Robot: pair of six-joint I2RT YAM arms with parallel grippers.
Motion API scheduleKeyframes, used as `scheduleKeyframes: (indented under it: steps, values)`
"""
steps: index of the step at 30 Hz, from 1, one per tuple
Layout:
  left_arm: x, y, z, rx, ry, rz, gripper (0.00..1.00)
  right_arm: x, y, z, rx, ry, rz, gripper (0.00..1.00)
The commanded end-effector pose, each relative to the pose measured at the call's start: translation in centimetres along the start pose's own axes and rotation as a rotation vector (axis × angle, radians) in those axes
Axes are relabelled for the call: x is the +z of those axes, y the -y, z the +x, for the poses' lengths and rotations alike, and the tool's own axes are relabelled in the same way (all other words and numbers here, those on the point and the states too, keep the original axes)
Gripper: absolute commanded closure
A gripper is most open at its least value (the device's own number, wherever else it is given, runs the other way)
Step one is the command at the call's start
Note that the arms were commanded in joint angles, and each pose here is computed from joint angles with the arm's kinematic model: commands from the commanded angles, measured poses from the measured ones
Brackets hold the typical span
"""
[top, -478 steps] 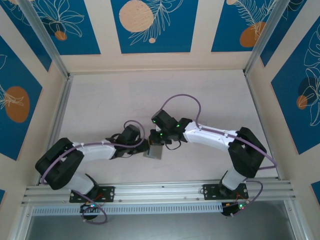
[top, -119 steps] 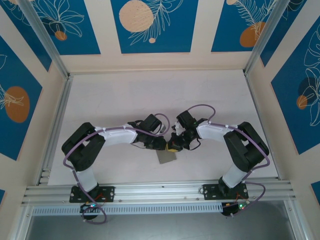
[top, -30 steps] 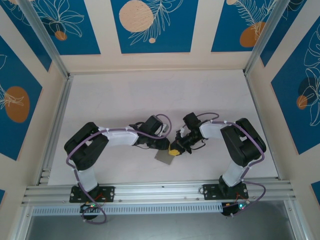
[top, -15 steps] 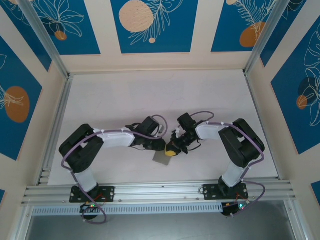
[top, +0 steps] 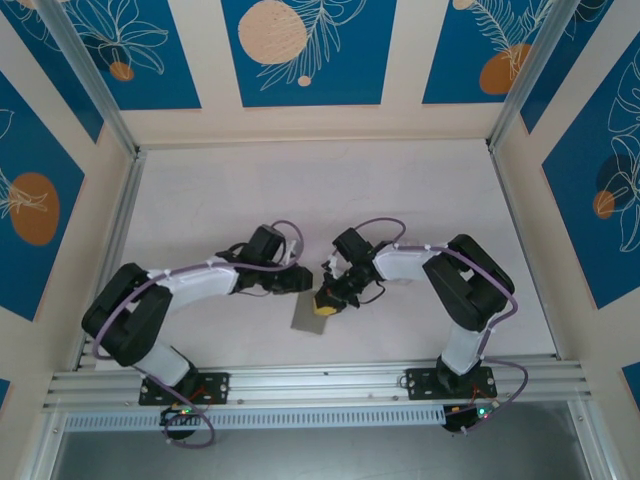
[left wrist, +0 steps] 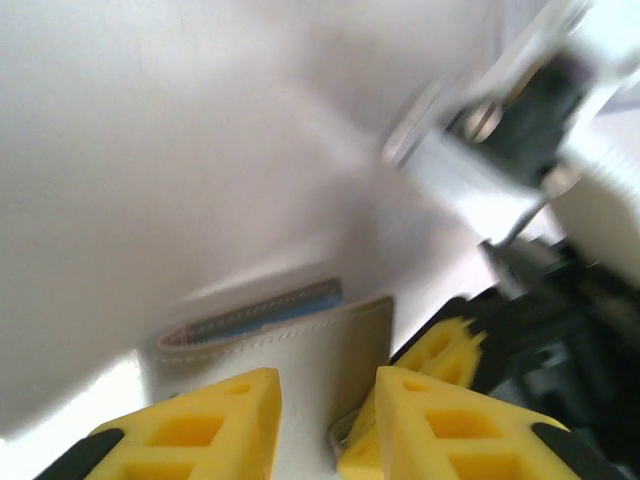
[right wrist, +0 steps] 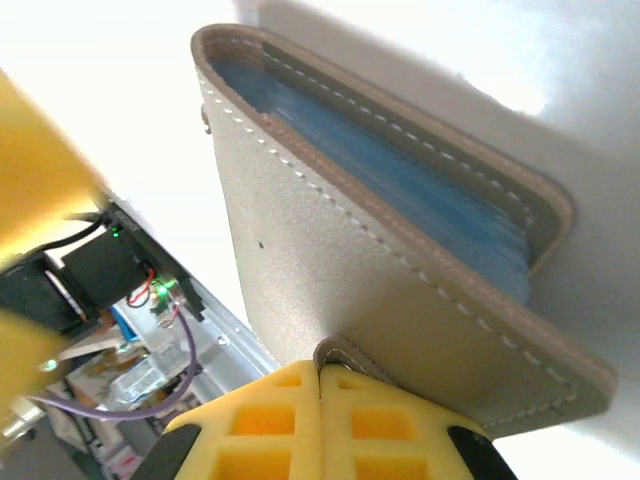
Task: Put the credit cards into the card holder
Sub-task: Close the button on the card holder, then reset both arms
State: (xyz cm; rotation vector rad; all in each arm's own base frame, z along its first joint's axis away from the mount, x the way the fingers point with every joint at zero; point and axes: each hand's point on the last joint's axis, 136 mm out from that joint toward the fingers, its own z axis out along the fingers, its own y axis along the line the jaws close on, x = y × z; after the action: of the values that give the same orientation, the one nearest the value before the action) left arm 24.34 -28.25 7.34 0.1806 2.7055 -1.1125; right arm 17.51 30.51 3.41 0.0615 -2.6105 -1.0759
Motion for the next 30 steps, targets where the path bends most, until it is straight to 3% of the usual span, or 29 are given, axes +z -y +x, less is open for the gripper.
scheduleKeyframes:
  steps: [1, 5, 11, 17, 19, 20, 21, 22, 28, 30]
  values:
    - [-3.2, 1.2, -2.4, 0.008, 0.1, 0.076, 0.65, 0.0, 3.3, -1.1, 0.004, 0.048, 0.203, 1.0]
    - [-7.3, 0.4, -3.6, 0.01, 0.207, 0.035, 0.51, -1.5, 1.8, -2.9, -0.06, 0.101, 0.247, 0.97]
    - [-11.5, -1.2, -3.1, 0.021, 0.276, -0.055, 0.33, -2.6, -2.4, -4.3, -0.193, 0.131, 0.201, 0.69]
    - [-15.6, -1.7, -2.7, 0.052, 0.385, -0.122, 0.17, -6.4, -7.0, -4.6, -0.35, 0.245, 0.174, 0.54]
    - [-17.5, -1.5, -2.9, 0.077, 0.454, -0.157, 0.13, -9.0, -8.2, -4.9, -0.408, 0.35, 0.214, 0.44]
    - [-18.7, -1.5, -3.1, 0.095, 0.5, -0.188, 0.1, -10.6, -8.4, -5.3, -0.428, 0.423, 0.249, 0.19]
    - [-19.6, -1.9, -3.3, 0.104, 0.544, -0.23, 0.04, -12.1, -8.3, -5.7, -0.434, 0.489, 0.281, 0.0]
    - [-20.8, -2.8, -3.4, 0.103, 0.595, -0.297, 0.0, -14.0, -7.8, -6.4, -0.431, 0.572, 0.326, 0.01]
    - [-26.1, -9.8, -4.7, 0.084, 0.909, -0.726, 0.0, -25.1, -2.8, -8.5, -0.388, 1.057, 0.627, 0.01]
    - [-26.7, -11.1, -5.6, 0.116, 1.008, -0.808, 0.0, -29.2, 0.0, -8.9, -0.325, 1.251, 0.754, 0.01]
